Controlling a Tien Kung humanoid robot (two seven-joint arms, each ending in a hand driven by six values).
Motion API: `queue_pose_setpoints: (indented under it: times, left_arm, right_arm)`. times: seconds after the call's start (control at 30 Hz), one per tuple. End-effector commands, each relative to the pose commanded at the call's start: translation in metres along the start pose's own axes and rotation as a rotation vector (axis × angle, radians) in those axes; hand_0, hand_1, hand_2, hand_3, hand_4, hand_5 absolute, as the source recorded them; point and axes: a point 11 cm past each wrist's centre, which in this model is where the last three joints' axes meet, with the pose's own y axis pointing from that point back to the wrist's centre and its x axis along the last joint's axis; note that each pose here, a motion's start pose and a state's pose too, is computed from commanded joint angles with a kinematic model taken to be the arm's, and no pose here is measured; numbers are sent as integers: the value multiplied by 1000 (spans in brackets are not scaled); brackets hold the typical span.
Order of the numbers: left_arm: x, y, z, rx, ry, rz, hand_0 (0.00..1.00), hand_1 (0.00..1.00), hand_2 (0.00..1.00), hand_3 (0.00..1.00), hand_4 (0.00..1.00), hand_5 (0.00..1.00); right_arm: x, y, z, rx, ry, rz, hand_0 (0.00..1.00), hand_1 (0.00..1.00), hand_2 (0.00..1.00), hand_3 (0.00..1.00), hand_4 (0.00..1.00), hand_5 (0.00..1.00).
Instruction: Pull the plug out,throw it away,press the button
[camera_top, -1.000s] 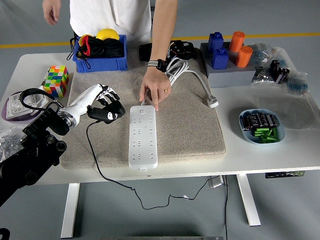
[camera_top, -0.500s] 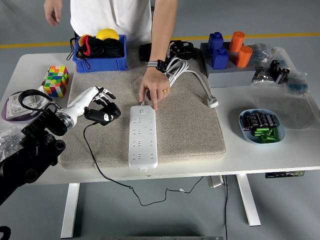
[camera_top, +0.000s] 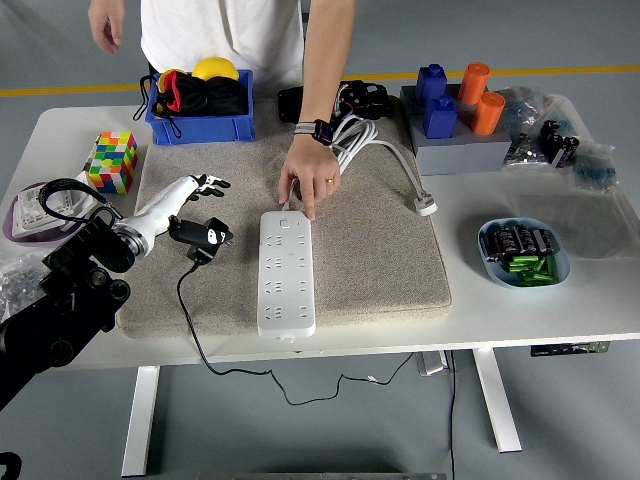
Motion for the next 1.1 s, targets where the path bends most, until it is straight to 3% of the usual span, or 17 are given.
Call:
queue_pose_setpoints:
  times: [0.1,0.13,0.27,0.3,0.6,0.67,0.7,0.73,0.9,0.93,1.1]
  left_arm:
    - [2,0,1,-2,1,4,887,931,884,876,984,41]
    - [2,0,2,-3,0,4,910,951,922,902,998,123]
    - [5,0,8,-15,-4,7,910,951,922,902,998,123]
    - [6,0,9,-18,-5,9,914,955,927,901,998,186]
    - [7,2,14,-22,-20,3,912,952,923,899,998,197]
    - [8,5,19,-45,-14,10,912,952,923,899,998,197]
    - [10,8,28,-80,-6,17,912,952,923,899,998,197]
    - [11,10,36,-108,-8,21,771,748,668,839,912,55]
    - [12,19,71,-215,-18,9,771,748,668,839,912,55]
    - [10,19,75,-226,-16,2,230,304,327,707,595,2]
    - [-1,14,81,-232,-14,-30,230,304,327,707,595,2]
  right_arm:
    - [0,0,-1,2,-1,0,740,660,645,614,656,480]
    - [0,0,-1,1,-2,0,740,660,645,614,656,480]
    - [1,0,0,-3,-2,0,740,660,645,614,656,480]
    - [1,0,1,-4,-2,0,740,660,645,614,656,480]
    - [1,0,-2,5,2,0,740,660,645,614,656,480]
    - [1,0,-2,8,2,-1,740,660,645,614,656,480]
    - [1,0,-2,7,6,0,740,660,645,614,656,480]
    - [2,0,-2,4,7,1,740,660,645,614,656,480]
    - [3,0,-1,0,13,3,740,660,645,614,656,480]
    - [3,0,-1,1,13,3,740,660,644,614,656,481]
    - [1,0,-3,9,14,-1,740,660,644,614,656,481]
